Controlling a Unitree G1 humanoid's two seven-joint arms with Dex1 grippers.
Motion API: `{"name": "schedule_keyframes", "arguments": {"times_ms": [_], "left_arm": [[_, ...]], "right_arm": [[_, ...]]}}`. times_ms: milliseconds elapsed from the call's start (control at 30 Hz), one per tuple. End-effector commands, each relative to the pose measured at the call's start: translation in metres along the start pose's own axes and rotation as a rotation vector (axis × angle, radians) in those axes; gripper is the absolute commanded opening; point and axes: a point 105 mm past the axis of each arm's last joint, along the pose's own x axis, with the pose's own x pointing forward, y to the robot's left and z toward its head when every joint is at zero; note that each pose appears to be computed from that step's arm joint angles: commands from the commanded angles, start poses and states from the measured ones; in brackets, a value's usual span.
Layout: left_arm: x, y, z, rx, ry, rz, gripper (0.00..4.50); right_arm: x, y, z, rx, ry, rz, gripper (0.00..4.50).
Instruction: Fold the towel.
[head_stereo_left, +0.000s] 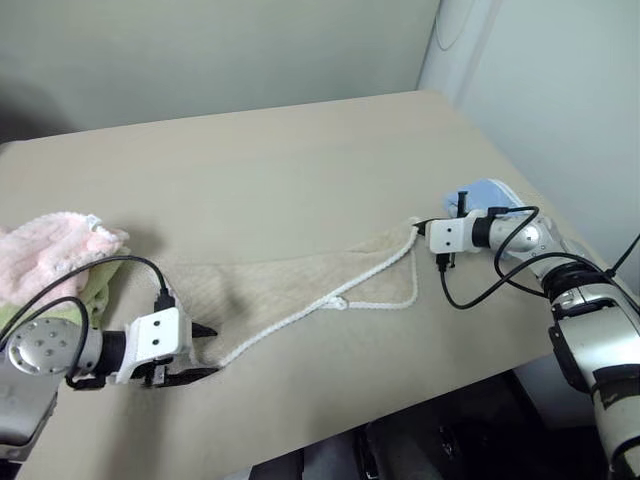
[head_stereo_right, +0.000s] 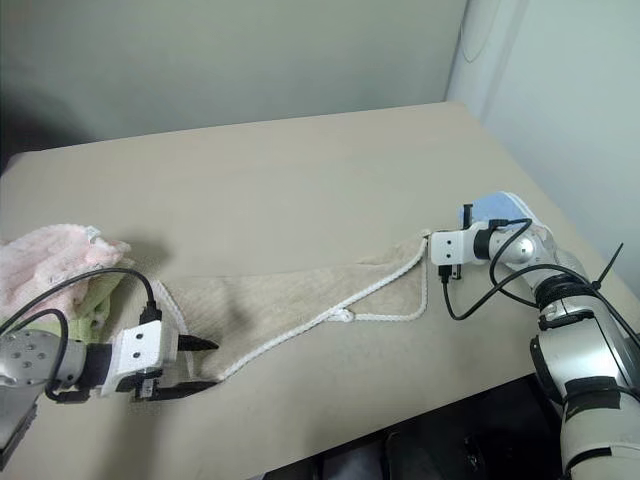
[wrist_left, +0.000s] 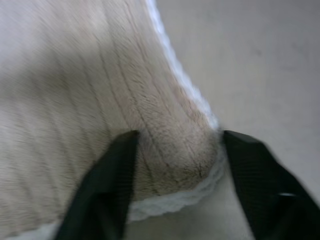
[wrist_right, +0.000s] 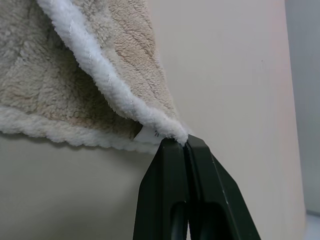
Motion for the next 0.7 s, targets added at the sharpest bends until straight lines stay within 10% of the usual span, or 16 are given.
{"name": "schedule_keyframes", "arguments": {"times_ms": [33, 167, 500, 700], "left_arm": [[0.000, 0.003, 0.001, 0.006, -0.024, 0.021, 1.39], [0.001, 0.003, 0.004, -0.008, -0.055, 0.031, 0.07], [-0.083, 0.095, 0.068, -0.333, -0.630, 0.570, 0.07], [-0.104, 0.144, 0.071, -0.404, -0.727, 0.805, 0.07]], "right_arm": [[-0.008, -0.016, 0.002, -0.008, -0.014, -0.071, 0.00], [-0.009, -0.017, 0.001, -0.007, -0.011, -0.072, 0.00], [-0.025, -0.052, -0.008, 0.254, -0.023, -0.226, 0.00], [-0.029, -0.077, -0.019, 0.371, 0.039, -0.339, 0.00]]}}
